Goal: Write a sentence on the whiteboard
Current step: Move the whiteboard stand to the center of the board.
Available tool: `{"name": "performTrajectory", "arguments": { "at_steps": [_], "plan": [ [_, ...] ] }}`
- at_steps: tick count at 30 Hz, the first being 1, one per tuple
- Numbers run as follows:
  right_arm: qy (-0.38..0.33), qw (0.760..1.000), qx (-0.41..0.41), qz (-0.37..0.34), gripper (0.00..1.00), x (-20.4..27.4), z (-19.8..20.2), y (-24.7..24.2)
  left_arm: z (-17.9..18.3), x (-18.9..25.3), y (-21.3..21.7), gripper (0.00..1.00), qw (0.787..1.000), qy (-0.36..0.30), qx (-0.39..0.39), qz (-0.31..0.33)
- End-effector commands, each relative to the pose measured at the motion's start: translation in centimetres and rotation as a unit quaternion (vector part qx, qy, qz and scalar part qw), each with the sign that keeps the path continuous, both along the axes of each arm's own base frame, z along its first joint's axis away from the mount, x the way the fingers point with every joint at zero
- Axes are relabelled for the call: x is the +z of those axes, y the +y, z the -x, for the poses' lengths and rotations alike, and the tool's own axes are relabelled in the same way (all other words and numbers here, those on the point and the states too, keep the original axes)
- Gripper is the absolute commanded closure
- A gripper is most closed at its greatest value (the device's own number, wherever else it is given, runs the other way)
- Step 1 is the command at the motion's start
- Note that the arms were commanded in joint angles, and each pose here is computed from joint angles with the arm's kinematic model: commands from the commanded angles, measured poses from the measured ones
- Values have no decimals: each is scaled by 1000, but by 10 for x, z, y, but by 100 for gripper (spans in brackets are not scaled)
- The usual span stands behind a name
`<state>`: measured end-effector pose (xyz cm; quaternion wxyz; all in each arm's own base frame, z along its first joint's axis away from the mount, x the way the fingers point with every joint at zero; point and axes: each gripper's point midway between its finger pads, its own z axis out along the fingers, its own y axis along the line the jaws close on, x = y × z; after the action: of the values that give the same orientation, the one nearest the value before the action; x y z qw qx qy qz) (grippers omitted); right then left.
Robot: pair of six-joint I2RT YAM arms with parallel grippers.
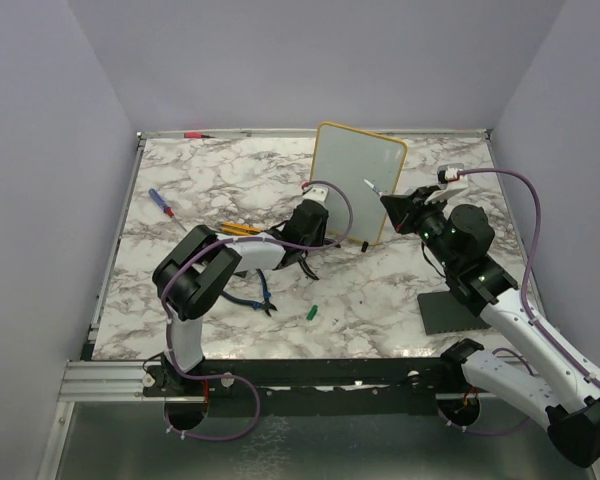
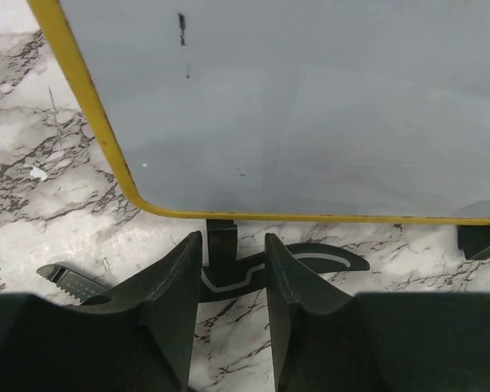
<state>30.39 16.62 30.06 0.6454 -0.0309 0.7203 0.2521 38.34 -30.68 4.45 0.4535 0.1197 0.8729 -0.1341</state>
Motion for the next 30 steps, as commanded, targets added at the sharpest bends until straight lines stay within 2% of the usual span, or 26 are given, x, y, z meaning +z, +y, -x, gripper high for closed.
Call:
{"name": "performTrajectory", "arguments": {
  "at_steps": [1, 8, 14, 20, 30],
  "plan": [
    [16, 1000, -9, 6, 99, -11, -1, -2, -6, -3, -5, 63, 1000, -13, 3, -14],
    [17, 1000, -10, 6, 99, -11, 0, -3, -8, -4, -5, 69, 999, -17, 10, -30],
    [17, 1000, -10, 4, 99, -12, 1, -4, 0, -11, -7, 82, 999, -13, 15, -43],
    [19, 1000, -11, 4, 99, -12, 2, -5, 8, -10, -12, 89, 999, -12, 30, -40],
    [21, 1000, -12, 1, 99, -13, 6, -6, 30, -10, -23, 92, 998, 4, 60, -15]
  ]
}}
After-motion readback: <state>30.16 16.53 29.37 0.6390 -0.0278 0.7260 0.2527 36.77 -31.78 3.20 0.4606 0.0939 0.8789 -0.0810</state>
